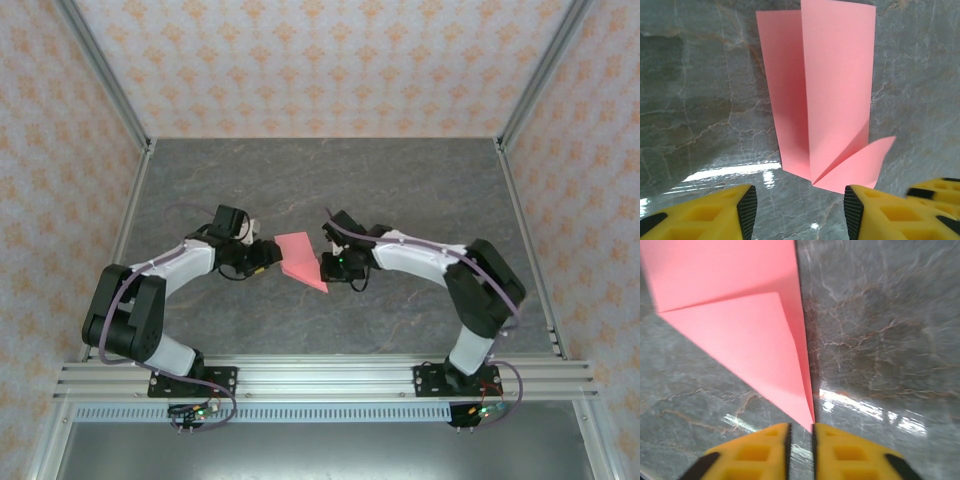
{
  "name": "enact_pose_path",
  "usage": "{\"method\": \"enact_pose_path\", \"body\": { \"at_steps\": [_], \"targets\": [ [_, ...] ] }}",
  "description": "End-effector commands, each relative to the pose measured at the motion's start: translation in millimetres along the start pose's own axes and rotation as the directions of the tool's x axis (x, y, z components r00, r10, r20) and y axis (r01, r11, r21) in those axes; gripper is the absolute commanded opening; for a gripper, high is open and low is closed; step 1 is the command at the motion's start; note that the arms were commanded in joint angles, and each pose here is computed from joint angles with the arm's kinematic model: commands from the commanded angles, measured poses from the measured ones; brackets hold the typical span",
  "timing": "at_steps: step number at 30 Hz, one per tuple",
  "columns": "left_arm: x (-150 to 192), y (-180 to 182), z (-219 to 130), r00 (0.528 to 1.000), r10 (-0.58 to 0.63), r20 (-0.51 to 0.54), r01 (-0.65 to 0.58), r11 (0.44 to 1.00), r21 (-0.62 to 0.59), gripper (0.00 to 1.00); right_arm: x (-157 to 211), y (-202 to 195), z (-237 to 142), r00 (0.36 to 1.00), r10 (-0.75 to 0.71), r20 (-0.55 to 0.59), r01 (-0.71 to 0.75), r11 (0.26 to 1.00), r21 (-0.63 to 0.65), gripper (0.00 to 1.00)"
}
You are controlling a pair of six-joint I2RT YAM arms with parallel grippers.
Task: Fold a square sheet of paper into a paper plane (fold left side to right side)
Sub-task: Third fold the triangle at the center of the table, then fourth fold the wing at the center of the table.
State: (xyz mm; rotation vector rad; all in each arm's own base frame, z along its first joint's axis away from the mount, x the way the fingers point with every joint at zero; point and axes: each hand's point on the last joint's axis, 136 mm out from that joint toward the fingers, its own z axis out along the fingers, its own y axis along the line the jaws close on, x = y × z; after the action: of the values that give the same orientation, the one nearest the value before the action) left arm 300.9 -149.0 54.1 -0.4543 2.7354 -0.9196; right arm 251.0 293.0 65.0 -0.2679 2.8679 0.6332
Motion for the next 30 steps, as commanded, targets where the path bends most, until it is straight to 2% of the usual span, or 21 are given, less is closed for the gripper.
{"method": "enact_pose_path", "body": {
  "at_steps": [1, 3, 6, 9, 13, 17, 20, 24, 30],
  "targets": [
    [-1.3, -8.7, 2.5, 0.997, -0.073, 0.018, 0.072, 0.996, 0.058, 0.53, -15.9, -3.9, -23.7, 0.986, -0.076, 0.147, 0.071, 0.997, 0.039, 0.31],
    [-2.7, -13.0, 6.5, 0.995, -0.1, 0.017, 0.098, 0.991, 0.097, 0.54, -14.8, -3.5, -31.0, 0.979, -0.114, 0.171, 0.107, 0.993, 0.049, 0.36],
    [-3.6, -23.2, 13.6, 0.994, -0.113, 0.004, 0.112, 0.984, 0.142, 0.54, -12.0, 1.2, -35.9, 0.967, -0.163, 0.196, 0.154, 0.986, 0.058, 0.38],
    [-5.4, -25.7, 20.2, 0.994, -0.106, -0.001, 0.106, 0.987, 0.123, 0.53, -9.8, 12.4, -35.8, 0.954, -0.211, 0.214, 0.207, 0.977, 0.045, 0.39],
    [-9.5, -29.5, 27.1, 0.994, -0.113, -0.007, 0.113, 0.986, 0.124, 0.52, -9.3, 25.7, -33.9, 0.913, -0.327, 0.245, 0.315, 0.945, 0.086, 0.48],
    [-14.2, -28.9, 30.2, 0.992, -0.124, -0.003, 0.124, 0.986, 0.111, 0.52, -11.2, 30.3, -32.2, 0.88, -0.389, 0.273, 0.378, 0.921, 0.094, 0.51],
    [-17.4, -33.4, 32.9, 0.991, -0.133, -0.006, 0.132, 0.983, 0.129, 0.5, -4.9, 35.0, -26.0, 0.849, -0.448, 0.281, 0.441, 0.893, 0.093, 0.53],
    [-19.4, -36.3, 35.5, 0.99, -0.139, -0.014, 0.14, 0.981, 0.132, 0.4, 3.3, 41.4, -11.4, 0.805, -0.525, 0.275, 0.517, 0.849, 0.108, 0.56],
    [-23.5, -44.0, 29.7, 0.991, -0.134, -0.002, 0.133, 0.981, 0.143, 0.39, 10.2, 54.7, 9.5, 0.763, -0.601, 0.238, 0.589, 0.798, 0.13, 0.56]
  ]
}}
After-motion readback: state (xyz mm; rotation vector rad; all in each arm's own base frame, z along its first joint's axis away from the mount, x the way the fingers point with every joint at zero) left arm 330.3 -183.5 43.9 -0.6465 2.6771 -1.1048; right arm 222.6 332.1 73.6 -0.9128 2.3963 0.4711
